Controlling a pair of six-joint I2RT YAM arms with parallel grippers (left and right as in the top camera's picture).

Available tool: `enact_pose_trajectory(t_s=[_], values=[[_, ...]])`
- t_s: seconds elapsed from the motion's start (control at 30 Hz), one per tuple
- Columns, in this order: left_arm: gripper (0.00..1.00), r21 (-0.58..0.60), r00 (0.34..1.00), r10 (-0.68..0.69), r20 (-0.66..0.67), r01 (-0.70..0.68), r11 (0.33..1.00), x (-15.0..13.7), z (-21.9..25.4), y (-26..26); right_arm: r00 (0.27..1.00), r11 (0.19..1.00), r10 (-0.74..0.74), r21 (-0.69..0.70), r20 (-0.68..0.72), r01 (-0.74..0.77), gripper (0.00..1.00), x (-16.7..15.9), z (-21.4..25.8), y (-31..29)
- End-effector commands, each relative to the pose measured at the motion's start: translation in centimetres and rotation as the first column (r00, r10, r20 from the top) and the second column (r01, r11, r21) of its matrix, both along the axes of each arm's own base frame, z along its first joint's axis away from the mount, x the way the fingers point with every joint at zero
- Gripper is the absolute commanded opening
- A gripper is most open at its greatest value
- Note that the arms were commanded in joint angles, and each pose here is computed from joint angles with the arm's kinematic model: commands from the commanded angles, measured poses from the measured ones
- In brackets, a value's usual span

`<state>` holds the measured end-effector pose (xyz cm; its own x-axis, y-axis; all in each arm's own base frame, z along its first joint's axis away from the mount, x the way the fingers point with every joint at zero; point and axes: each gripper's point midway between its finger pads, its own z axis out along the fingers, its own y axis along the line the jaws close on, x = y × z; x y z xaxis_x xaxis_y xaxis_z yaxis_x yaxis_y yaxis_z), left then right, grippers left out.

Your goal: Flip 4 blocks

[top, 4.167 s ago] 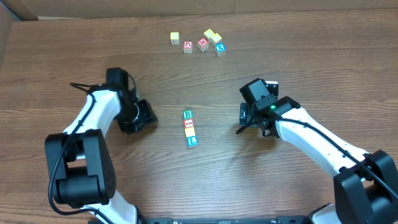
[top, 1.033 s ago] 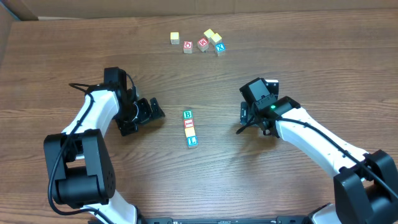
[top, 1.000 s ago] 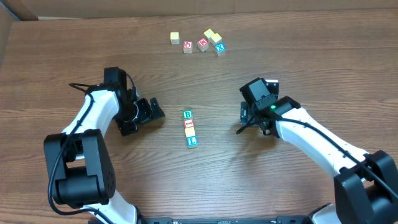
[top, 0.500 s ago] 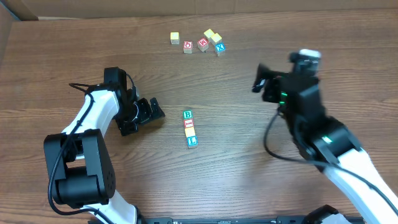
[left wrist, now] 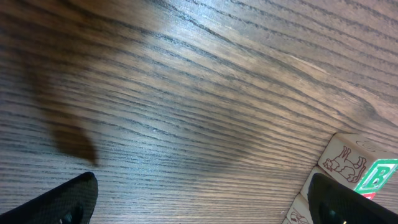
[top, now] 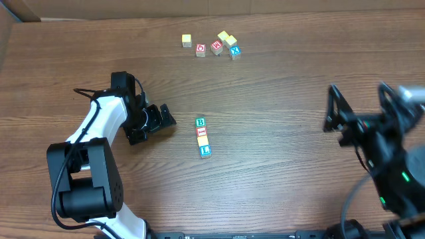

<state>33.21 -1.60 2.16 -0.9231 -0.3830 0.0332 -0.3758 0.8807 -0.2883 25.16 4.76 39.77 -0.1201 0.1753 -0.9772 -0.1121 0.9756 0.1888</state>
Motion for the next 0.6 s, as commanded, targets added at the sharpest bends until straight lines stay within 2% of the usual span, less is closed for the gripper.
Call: enact_pose_trajectory(t_s=[0.0, 0.2, 0.57], values=[[1.00, -0.010, 0.999, -0.017, 0.034, 0.018, 1.000, 0.8, 0.8, -0.2, 0.996, 1.000, 0.021, -0.015, 0.082, -0.020, 1.00, -2.5, 1.8, -0.6], [1.00, -0.010, 0.999, -0.017, 0.034, 0.018, 1.000, 0.8, 0.8, -0.2, 0.991, 1.000, -0.009, -0.003, 0.132, 0.010, 1.00, -4.5, 1.5, -1.8], [1.00, -0.010, 0.999, -0.017, 0.034, 0.018, 1.000, 0.8, 0.8, -0.2, 0.988, 1.000, -0.010, 0.011, 0.157, 0.008, 1.00, -4.8, -5.0, -1.9]])
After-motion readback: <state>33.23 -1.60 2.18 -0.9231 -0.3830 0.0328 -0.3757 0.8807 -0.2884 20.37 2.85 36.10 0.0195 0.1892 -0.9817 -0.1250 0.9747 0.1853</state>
